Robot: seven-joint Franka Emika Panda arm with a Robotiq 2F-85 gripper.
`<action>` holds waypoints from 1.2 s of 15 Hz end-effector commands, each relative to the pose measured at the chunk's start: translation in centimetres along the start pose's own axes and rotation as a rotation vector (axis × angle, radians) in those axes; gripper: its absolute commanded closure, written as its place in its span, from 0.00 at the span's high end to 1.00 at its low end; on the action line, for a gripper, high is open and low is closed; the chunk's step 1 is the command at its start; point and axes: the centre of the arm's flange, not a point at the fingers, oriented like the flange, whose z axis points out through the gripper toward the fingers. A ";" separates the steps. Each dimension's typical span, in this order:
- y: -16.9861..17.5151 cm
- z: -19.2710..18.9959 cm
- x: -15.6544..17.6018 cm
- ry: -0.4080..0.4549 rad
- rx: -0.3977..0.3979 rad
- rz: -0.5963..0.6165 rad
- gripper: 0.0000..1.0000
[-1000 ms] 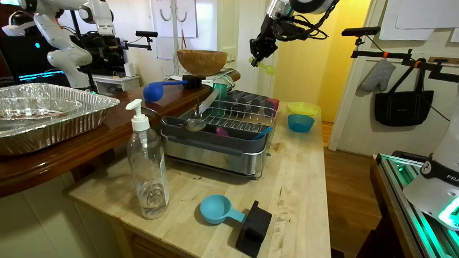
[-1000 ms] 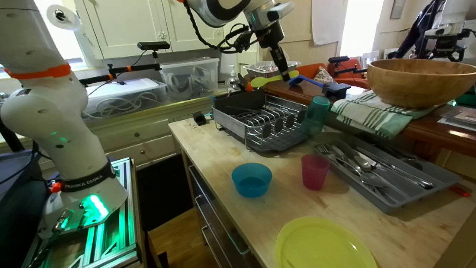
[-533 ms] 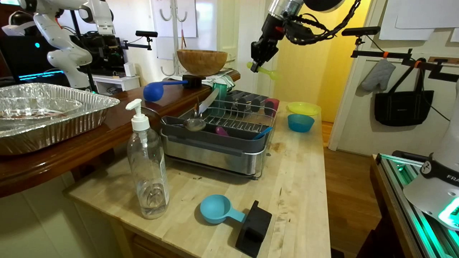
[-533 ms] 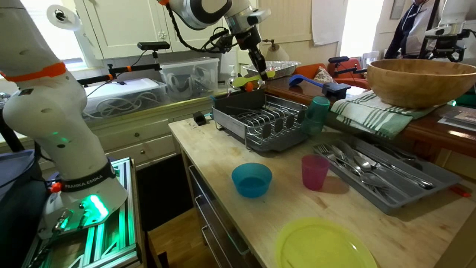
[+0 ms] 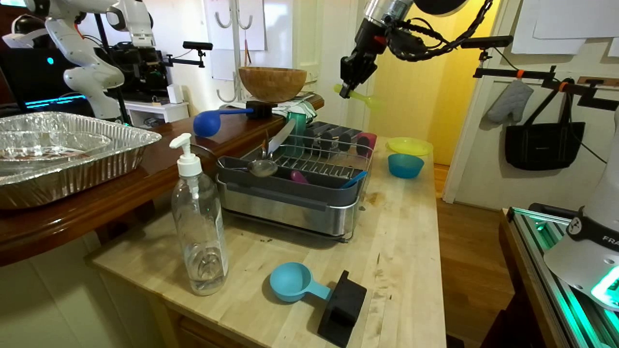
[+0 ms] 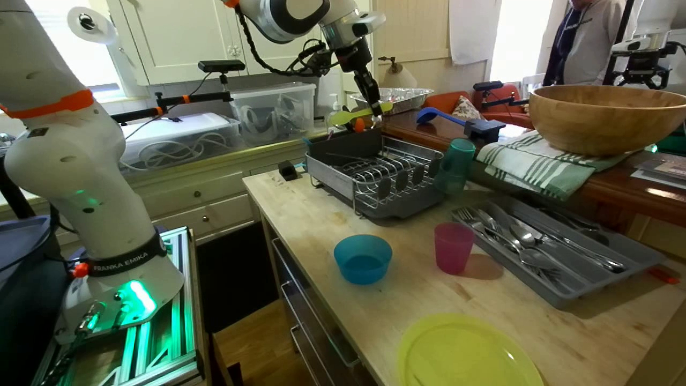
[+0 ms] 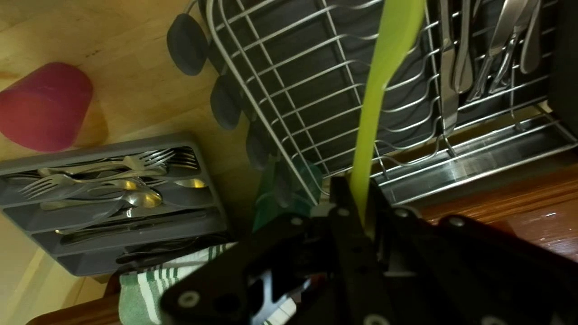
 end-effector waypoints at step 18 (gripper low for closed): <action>-10.9 -1.0 -4.4 0.184 0.157 -0.184 0.03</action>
